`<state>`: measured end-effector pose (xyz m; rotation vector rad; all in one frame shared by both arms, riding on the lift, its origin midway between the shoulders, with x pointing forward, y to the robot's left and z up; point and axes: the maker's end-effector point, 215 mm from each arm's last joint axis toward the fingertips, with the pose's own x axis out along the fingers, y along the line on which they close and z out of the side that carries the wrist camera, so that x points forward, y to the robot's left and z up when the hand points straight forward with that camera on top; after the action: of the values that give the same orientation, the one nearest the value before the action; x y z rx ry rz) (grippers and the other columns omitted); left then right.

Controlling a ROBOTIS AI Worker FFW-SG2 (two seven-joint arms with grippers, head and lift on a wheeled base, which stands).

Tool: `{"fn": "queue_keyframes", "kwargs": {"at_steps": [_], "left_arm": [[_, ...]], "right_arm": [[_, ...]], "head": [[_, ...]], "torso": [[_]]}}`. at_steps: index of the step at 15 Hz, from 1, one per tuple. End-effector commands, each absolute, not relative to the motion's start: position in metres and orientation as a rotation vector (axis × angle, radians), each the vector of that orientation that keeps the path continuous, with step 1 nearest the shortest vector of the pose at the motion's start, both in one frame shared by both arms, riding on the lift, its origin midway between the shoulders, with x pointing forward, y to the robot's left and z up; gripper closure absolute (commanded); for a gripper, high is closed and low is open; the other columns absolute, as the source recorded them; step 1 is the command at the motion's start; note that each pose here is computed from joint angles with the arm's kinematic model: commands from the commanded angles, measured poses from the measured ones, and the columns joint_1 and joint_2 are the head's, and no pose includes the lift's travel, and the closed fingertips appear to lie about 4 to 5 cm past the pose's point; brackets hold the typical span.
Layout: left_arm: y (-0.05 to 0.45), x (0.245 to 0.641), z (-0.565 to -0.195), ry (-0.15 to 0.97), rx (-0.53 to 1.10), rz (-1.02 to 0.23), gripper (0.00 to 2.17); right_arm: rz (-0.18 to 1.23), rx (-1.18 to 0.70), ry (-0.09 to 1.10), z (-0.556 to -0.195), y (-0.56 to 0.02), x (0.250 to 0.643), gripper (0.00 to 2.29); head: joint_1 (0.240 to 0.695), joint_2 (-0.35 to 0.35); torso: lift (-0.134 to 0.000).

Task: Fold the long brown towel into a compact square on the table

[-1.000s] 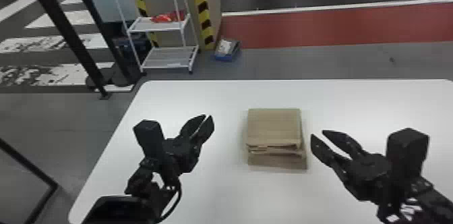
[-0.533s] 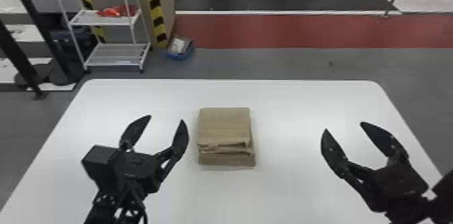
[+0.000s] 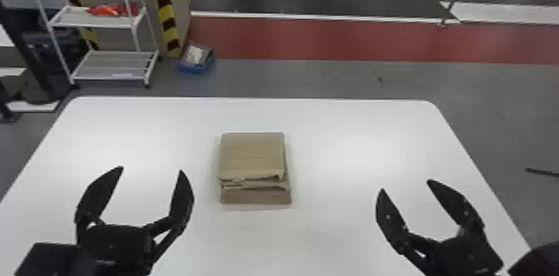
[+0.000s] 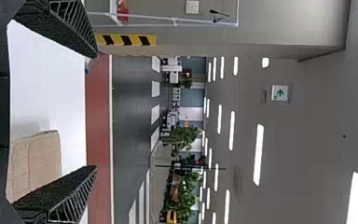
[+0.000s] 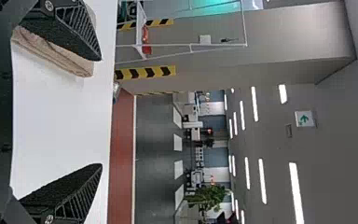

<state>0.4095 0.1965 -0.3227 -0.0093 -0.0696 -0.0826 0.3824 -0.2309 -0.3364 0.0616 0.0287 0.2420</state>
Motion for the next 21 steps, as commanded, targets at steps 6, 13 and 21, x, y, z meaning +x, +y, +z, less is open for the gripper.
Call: {"fn": "queue_keyframes", "kwargs": {"at_steps": [6,13,21], "left_arm": [[0.205,0.386,-0.307,-0.060,-0.002,-0.076,0.03],[0.202,0.375,-0.301,-0.049,-0.009,-0.076,0.03],[0.201,0.374,-0.299,-0.052,0.003,-0.072,0.03]], "right_arm": [[0.260,0.099,0.088,-0.344,-0.191,0.368,0.08],[0.264,0.090,0.093,-0.343,-0.188,0.365,0.08],[0.260,0.092,0.093,-0.343,-0.188,0.366,0.08]], "head": [[0.695,0.004],[0.695,0.019],[0.695,0.019]], "torso": [[-0.057],[-0.057],[-0.057]]}}
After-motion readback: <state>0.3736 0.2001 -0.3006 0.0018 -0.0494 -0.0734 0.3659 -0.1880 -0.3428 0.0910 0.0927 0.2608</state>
